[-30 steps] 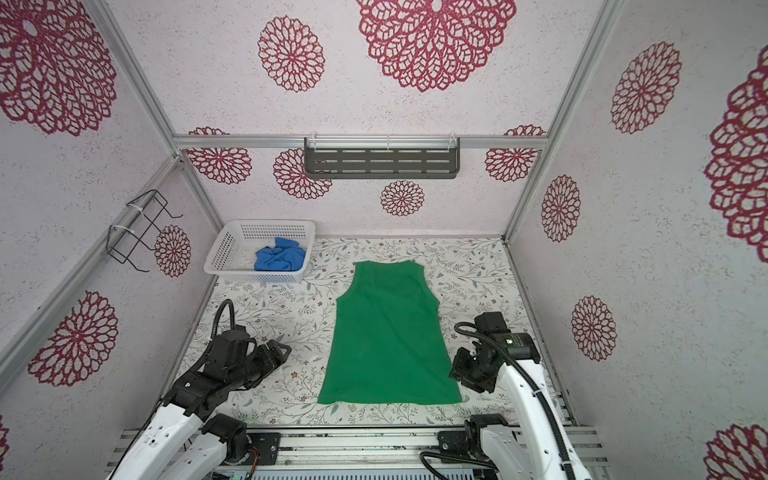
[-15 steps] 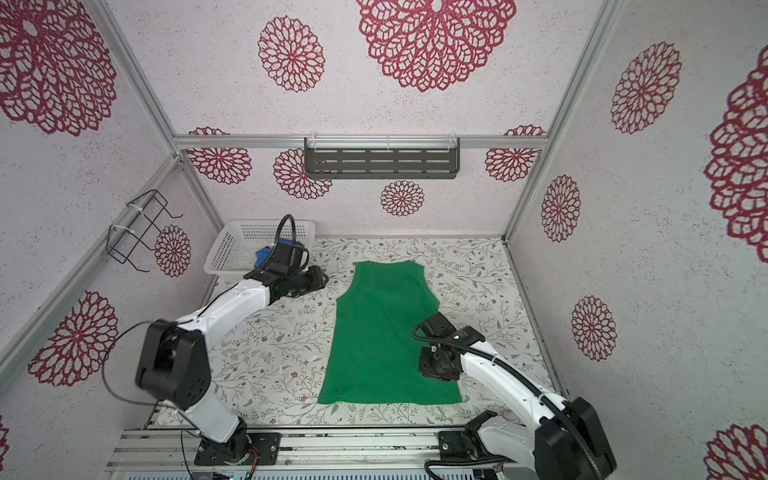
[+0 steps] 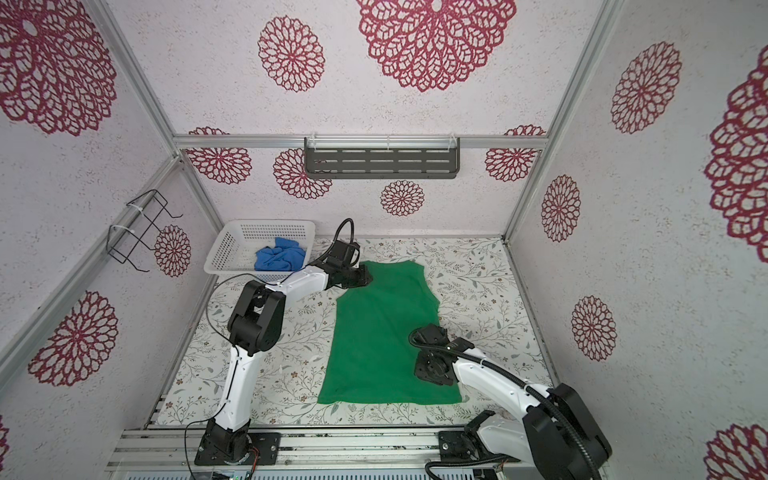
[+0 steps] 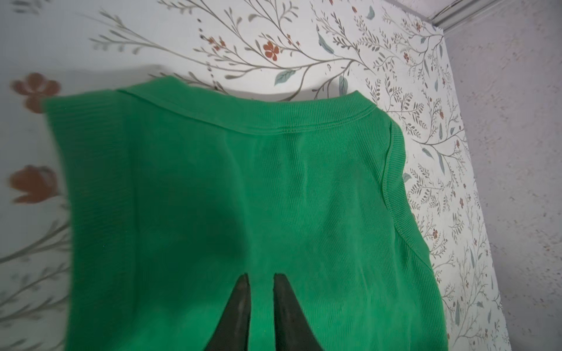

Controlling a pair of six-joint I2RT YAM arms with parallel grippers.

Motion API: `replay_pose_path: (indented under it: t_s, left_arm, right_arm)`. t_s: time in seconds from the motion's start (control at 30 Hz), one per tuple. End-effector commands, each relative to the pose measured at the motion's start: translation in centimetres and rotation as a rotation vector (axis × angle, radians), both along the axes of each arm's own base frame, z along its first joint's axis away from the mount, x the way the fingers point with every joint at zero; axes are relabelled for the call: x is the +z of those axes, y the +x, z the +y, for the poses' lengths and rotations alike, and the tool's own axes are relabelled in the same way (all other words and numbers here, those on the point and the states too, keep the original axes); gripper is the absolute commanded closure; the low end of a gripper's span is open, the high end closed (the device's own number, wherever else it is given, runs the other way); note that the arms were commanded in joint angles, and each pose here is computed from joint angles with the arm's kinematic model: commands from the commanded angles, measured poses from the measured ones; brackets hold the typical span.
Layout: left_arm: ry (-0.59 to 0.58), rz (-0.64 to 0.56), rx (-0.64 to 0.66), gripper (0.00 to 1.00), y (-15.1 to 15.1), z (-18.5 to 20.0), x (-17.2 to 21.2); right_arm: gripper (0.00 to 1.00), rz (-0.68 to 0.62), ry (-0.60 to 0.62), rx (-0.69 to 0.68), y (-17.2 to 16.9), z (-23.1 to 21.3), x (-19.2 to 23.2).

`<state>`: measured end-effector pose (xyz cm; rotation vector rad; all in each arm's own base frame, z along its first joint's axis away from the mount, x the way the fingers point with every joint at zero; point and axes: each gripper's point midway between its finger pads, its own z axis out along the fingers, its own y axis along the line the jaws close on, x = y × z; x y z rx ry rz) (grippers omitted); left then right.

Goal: Fold and stack the tank tops

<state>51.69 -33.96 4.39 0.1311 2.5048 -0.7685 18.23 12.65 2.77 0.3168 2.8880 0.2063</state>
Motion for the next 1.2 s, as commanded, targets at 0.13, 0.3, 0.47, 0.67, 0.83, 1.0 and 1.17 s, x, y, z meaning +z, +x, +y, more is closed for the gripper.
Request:
replay_pose_path:
  t_s: [0.13, 0.3, 0.47, 0.67, 0.83, 1.0, 1.17]
  left_arm:
    - [0.034, 0.150, 0.115, 0.83, -0.4, 2.7, -4.4]
    - [0.017, 0.260, 0.250, 0.90, -1.9, 7.3, -7.8]
    - [-0.012, 0.277, 0.388, 0.93, -4.0, 12.3, -9.1]
    - [-0.034, 0.284, 0.472, 0.96, -7.9, 15.4, -9.4]
    - [-0.063, 0.299, 0.516, 0.97, -12.0, 16.3, -9.5]
    - [-0.098, 0.291, 0.580, 0.98, -16.1, 17.4, -9.2]
    - [-0.129, 0.301, 0.682, 1.00, -20.8, 19.6, -9.6]
  right_arm:
    - [0.81, -0.074, -0.163, -0.053, 1.6, -2.7, -0.2]
    - [0.83, -0.106, -0.189, -0.067, 3.1, -3.5, -0.2]
    - [0.84, -0.109, -0.209, -0.089, 4.7, -5.6, -0.4]
    - [0.84, -0.169, -0.215, -0.063, 9.0, -7.5, 0.3]
    - [0.84, -0.137, -0.229, 0.002, 13.6, -7.7, -0.7]
    - [0.84, -0.131, -0.221, 0.062, 19.3, -6.9, -1.1]
    - [0.84, -0.203, -0.181, 0.123, 25.9, -5.4, 0.8]
